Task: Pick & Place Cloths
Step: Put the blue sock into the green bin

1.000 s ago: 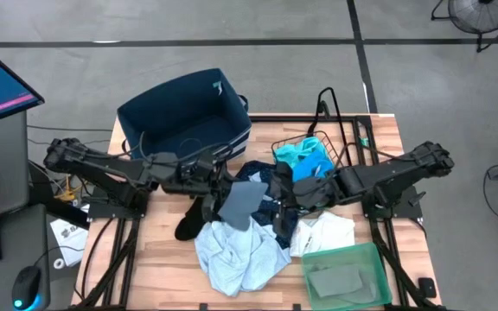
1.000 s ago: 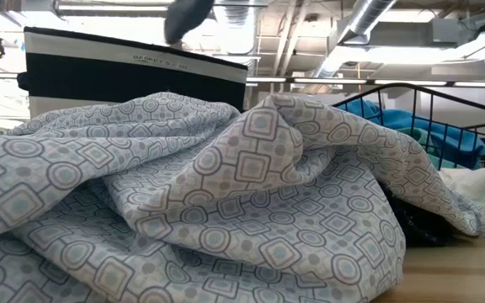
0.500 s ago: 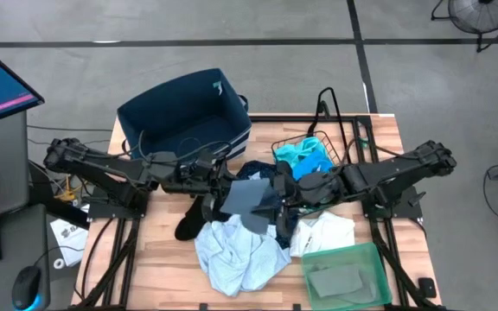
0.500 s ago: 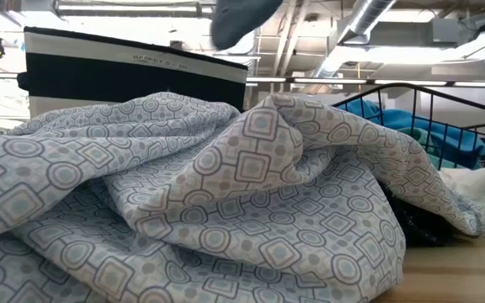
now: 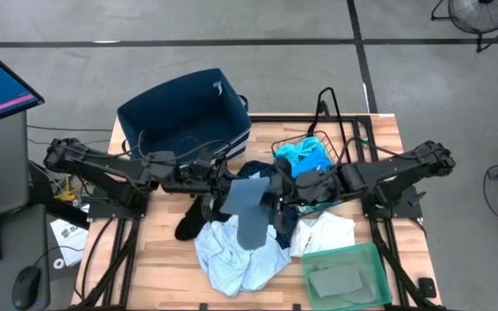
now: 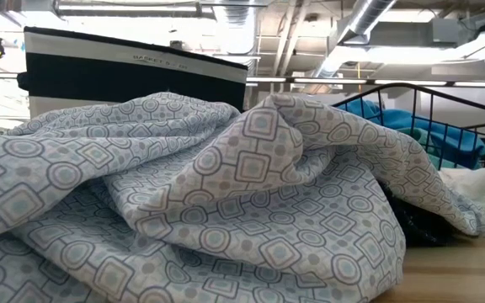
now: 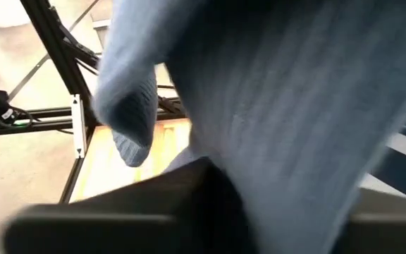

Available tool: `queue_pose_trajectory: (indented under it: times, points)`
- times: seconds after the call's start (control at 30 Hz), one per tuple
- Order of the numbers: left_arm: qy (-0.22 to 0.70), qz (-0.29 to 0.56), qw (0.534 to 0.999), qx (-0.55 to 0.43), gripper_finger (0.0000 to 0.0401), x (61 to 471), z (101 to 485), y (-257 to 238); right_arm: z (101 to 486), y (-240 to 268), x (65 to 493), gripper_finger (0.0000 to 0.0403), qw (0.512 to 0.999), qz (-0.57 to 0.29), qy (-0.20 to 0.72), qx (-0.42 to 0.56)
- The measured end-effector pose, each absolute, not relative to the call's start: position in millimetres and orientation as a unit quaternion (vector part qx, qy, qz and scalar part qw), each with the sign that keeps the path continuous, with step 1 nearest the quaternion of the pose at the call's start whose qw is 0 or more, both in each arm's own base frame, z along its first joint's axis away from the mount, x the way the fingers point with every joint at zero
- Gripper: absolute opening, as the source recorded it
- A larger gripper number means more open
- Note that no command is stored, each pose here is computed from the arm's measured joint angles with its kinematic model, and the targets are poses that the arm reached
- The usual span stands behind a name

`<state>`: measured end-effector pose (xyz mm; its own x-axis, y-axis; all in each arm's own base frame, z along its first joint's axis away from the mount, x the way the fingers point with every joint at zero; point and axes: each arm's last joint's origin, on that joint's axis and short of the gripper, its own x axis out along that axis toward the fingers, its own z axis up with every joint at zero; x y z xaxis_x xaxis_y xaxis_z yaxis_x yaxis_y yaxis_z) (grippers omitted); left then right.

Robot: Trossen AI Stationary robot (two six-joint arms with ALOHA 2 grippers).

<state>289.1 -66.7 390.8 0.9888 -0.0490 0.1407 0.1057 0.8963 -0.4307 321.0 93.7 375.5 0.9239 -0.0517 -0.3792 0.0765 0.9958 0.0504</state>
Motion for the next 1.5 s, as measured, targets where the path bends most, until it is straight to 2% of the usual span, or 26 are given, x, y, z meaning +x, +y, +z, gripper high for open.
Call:
queue_pose_trajectory:
  times: [0.07,0.1,0.4,0.53,0.83,1.0,1.13,1.3,1.5]
  points:
    - [-0.064,-0.040,0.972,-0.224,0.0000,289,391,-67,376,91,322,0.0024,0.980,-0.037,0.192,0.034]
    - [-0.064,-0.040,0.972,-0.224,0.0000,289,391,-67,376,91,322,0.0014,0.980,-0.038,0.191,0.034]
    - [-0.075,0.003,0.974,-0.213,0.0019,289,391,-64,382,87,316,0.0002,0.979,-0.095,0.174,0.040]
    - [-0.075,-0.006,0.979,-0.189,0.0058,288,392,-67,395,83,304,0.0001,0.980,-0.112,0.153,0.055]
    - [-0.075,-0.013,0.979,-0.189,0.0176,288,392,-70,435,75,251,0.0001,0.982,-0.130,0.089,0.100]
    - [-0.071,-0.012,0.980,-0.186,0.0213,288,391,-70,450,79,215,0.0000,0.983,-0.118,0.072,0.118]
    - [-0.068,-0.011,0.982,-0.177,0.0223,288,391,-70,449,83,186,0.0000,0.976,-0.095,0.108,0.161]
    - [-0.067,-0.010,0.982,-0.176,0.0219,288,390,-70,431,96,160,0.0000,0.951,-0.084,0.197,0.222]
    - [-0.067,-0.010,0.982,-0.176,0.0213,288,390,-69,397,127,137,0.0000,0.901,-0.126,0.324,0.258]
